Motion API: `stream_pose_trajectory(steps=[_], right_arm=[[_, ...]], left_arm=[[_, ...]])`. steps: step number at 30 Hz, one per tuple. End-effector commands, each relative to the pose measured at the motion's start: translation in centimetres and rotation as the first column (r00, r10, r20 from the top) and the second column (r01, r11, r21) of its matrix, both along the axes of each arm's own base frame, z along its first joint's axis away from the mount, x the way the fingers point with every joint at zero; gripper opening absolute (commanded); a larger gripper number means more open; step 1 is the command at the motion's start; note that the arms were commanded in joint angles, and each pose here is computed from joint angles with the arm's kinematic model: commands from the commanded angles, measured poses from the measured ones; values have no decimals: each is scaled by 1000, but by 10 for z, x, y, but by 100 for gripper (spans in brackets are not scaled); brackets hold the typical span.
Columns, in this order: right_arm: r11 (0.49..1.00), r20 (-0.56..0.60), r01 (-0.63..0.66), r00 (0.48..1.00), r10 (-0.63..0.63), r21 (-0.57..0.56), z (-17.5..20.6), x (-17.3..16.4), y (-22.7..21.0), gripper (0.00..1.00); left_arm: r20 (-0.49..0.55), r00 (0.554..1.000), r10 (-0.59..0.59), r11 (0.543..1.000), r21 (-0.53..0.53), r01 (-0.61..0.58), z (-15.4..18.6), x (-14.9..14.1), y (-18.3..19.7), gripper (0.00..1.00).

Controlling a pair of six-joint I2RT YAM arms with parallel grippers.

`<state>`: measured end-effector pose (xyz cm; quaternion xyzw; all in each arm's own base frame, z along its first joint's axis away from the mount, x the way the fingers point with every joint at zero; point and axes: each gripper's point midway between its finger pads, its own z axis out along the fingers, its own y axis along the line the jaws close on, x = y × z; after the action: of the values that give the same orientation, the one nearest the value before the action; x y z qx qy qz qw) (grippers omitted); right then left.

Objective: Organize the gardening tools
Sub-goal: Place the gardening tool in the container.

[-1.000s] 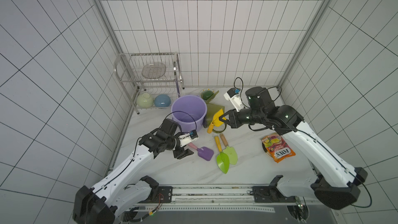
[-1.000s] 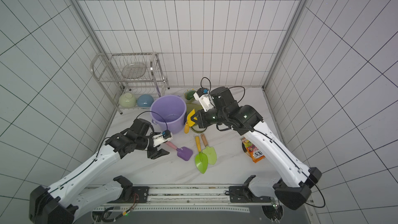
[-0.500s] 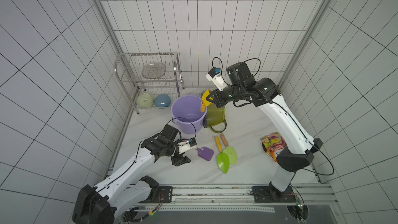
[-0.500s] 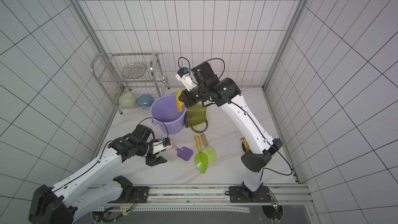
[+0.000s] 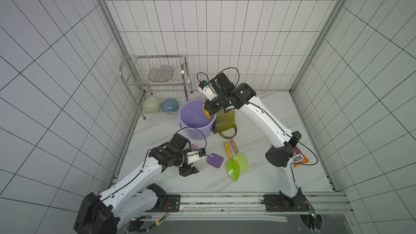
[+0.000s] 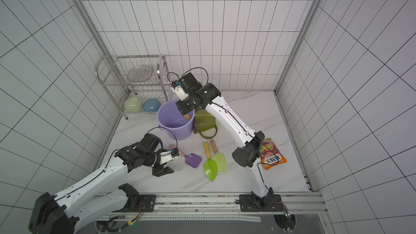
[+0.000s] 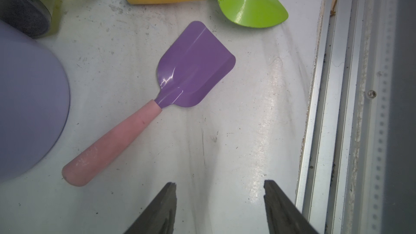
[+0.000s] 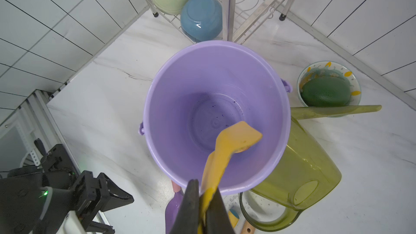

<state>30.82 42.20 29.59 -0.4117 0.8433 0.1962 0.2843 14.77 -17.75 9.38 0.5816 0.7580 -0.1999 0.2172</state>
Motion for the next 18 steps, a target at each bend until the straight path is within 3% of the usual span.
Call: stream_pose_trajectory(steps=[1,18], right_arm=[[1000,35,20,999,-19,-12,-8,10,9,0],[987,-6,92,996,-94,-129,-92,30,35,0]], left_arm=[[30,1000,-2,1000,0,2,-1,1,-1,63],[35,999,1,1000,7,-1,-4,-2,2,63]])
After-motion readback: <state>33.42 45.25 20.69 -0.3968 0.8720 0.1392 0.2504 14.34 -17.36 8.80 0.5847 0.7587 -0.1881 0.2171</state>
